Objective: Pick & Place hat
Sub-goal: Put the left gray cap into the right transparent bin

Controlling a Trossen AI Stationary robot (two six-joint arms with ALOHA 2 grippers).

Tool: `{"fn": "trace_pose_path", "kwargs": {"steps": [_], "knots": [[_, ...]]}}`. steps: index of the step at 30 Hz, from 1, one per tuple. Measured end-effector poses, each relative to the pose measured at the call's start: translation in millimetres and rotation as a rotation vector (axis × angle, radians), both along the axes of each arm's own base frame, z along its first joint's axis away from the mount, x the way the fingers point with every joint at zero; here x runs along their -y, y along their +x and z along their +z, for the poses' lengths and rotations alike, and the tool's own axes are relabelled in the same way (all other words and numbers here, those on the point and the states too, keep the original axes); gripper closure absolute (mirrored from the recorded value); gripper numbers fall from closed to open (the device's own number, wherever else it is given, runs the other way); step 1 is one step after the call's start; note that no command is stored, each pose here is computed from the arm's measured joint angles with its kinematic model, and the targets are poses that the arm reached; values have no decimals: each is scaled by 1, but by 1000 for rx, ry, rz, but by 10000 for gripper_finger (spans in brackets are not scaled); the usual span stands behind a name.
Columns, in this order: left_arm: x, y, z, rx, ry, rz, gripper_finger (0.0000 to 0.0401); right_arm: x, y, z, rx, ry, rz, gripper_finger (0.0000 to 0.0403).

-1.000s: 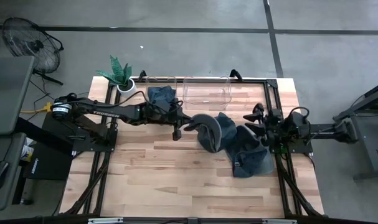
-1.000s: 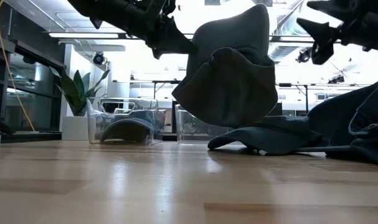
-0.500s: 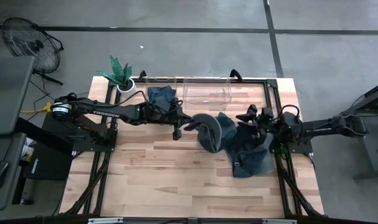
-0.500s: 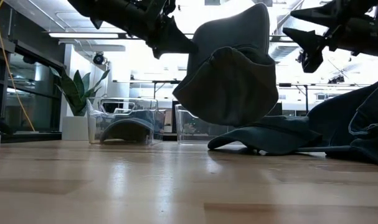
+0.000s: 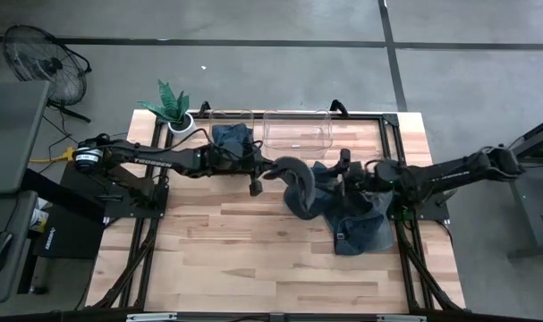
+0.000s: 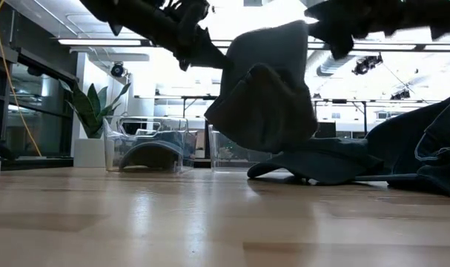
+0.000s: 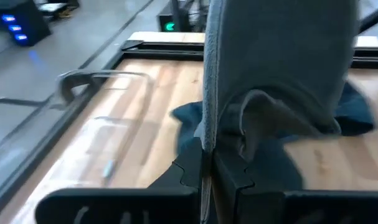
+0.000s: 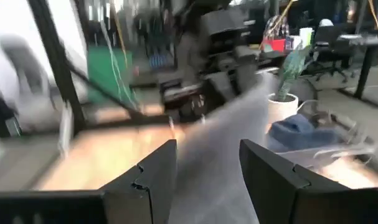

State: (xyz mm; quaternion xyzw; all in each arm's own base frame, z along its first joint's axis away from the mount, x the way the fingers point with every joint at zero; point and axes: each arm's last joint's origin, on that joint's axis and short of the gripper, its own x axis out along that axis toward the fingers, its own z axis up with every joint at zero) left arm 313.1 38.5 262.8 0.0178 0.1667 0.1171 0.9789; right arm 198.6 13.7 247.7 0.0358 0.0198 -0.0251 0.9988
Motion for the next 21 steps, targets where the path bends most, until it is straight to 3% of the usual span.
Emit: {"fn": "trace_pose_path", "kwargs": {"steps": [9, 14, 21], "knots": [[-11, -16, 20, 41, 37, 63, 394, -5, 16, 44, -189, -55, -149, 233], [-11, -24, 33, 82, 91, 90, 394, -8, 18, 60, -154, 17, -156, 233], [-11, -29, 43, 124, 108, 93, 394, -9, 17, 65, -137, -17, -253, 233]]}}
